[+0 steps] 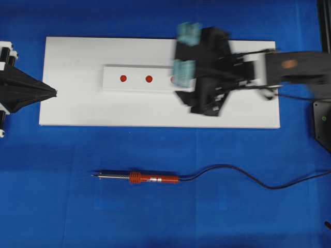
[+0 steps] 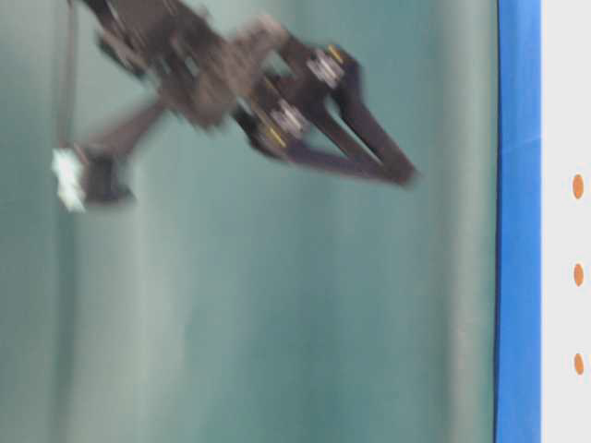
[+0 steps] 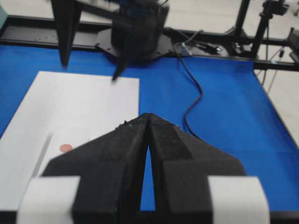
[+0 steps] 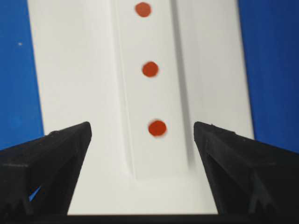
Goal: Touch the tip of the soldering iron to the mark.
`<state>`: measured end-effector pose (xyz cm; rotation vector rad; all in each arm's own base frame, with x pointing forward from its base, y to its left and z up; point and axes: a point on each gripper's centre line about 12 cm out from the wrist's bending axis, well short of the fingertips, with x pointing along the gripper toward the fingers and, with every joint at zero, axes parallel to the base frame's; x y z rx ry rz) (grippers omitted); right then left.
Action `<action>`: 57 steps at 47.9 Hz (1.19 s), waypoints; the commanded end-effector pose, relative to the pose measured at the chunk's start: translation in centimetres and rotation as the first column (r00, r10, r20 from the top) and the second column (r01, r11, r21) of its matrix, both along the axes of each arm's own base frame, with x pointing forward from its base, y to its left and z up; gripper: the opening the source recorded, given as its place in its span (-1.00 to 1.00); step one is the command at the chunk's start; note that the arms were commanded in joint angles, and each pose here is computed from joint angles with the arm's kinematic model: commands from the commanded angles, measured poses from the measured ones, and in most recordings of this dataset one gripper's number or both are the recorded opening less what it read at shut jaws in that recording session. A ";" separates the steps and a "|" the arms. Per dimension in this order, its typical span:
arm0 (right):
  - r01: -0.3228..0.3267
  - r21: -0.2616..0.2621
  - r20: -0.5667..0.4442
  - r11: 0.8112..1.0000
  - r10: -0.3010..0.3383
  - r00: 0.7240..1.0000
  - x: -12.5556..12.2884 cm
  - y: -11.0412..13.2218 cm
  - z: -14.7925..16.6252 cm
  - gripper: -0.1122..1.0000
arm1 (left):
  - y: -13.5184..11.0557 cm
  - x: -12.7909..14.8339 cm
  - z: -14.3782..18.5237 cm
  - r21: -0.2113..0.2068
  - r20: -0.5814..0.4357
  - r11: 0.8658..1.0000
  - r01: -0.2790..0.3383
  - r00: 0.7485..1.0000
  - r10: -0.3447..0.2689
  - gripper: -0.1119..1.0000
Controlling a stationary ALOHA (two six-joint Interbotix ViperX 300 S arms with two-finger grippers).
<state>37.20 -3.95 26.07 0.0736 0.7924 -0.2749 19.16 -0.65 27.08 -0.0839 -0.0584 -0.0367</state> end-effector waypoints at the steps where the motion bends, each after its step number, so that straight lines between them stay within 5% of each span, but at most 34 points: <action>1: -0.004 -0.002 0.094 1.000 0.005 0.996 -2.6 -0.1 2.2 0.74 | 0.0 0.1 0.6 -0.001 0.015 1.000 0.002 1.000 -0.002 -0.80; 14: -0.046 -0.001 0.296 0.999 0.044 0.954 -10.0 0.8 3.5 0.74 | 0.0 0.1 0.6 -0.001 0.020 1.000 0.002 1.000 -0.002 -0.80; 26: -0.091 -0.010 0.407 0.996 0.087 0.909 -14.1 1.5 1.9 0.74 | -0.1 0.1 0.6 -0.001 0.020 1.000 0.004 1.000 -0.004 -0.80; 42: -0.111 0.009 0.452 0.994 0.095 0.887 -17.4 2.1 -1.1 0.73 | 0.0 0.1 0.5 -0.001 0.018 1.000 0.002 1.000 -0.002 -0.80; 57: -0.115 0.017 0.457 0.993 0.095 0.884 -17.7 2.2 -1.7 0.73 | 0.0 0.1 0.5 0.001 0.018 1.000 0.002 1.000 -0.002 -0.80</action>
